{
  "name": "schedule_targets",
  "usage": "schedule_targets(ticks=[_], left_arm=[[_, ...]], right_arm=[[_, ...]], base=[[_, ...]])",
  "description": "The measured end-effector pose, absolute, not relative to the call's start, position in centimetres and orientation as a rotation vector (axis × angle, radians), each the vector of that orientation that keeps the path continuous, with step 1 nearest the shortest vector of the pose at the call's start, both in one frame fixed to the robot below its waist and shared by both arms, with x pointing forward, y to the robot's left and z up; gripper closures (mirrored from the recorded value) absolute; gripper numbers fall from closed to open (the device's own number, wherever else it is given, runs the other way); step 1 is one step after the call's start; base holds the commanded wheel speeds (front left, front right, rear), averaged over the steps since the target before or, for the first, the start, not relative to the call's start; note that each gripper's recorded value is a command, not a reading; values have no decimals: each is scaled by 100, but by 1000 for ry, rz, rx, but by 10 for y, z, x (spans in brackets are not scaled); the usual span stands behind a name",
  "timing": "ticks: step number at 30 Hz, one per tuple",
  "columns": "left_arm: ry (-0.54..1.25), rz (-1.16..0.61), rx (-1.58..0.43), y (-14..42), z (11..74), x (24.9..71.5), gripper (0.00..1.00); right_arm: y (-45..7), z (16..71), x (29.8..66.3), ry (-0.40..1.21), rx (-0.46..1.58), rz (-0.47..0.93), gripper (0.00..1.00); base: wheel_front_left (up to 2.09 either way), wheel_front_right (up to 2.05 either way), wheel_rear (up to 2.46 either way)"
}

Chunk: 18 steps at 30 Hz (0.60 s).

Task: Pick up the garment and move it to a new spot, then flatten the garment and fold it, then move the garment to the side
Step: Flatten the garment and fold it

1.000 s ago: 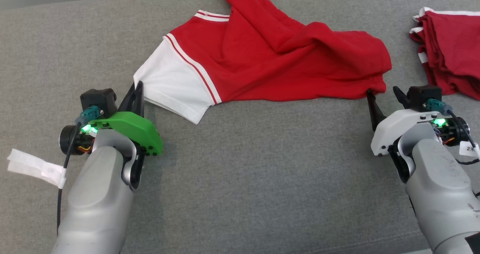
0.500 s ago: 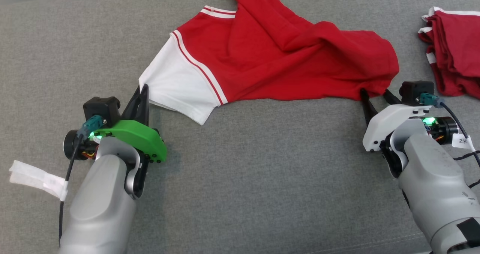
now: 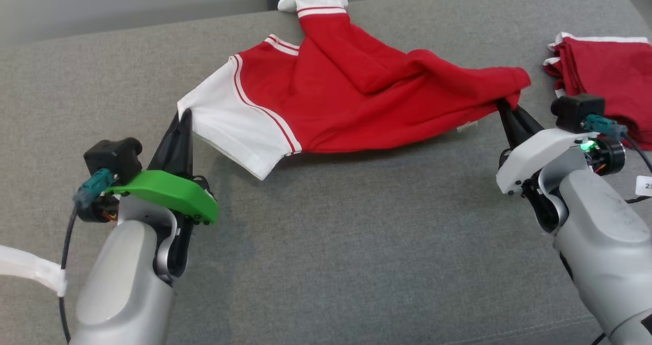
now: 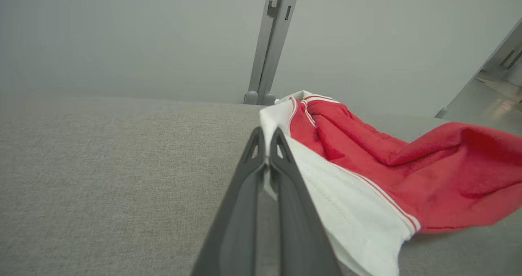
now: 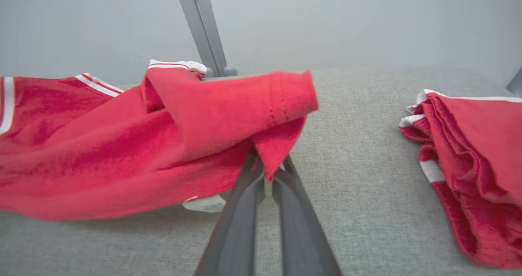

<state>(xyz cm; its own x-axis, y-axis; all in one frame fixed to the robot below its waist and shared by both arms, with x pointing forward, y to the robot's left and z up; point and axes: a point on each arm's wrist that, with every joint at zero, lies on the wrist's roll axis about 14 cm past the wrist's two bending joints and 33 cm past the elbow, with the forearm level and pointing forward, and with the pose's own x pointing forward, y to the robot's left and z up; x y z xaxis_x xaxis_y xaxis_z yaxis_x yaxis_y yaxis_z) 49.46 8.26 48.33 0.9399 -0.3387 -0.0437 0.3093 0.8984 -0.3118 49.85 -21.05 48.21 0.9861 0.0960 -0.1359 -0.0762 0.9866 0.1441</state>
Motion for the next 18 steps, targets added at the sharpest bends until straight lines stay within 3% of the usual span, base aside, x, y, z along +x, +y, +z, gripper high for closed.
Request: schedule_targets(ticks=[7,18], left_arm=[[-86,-393,-414,83,571,479,100],[-446,-530,-373,84,733,407,100]], right_arm=[[-220,558,476,-6,159,155,100],[-216,688,396,-276,197,248,100]], base=[[0,0,0],[0,0,0]])
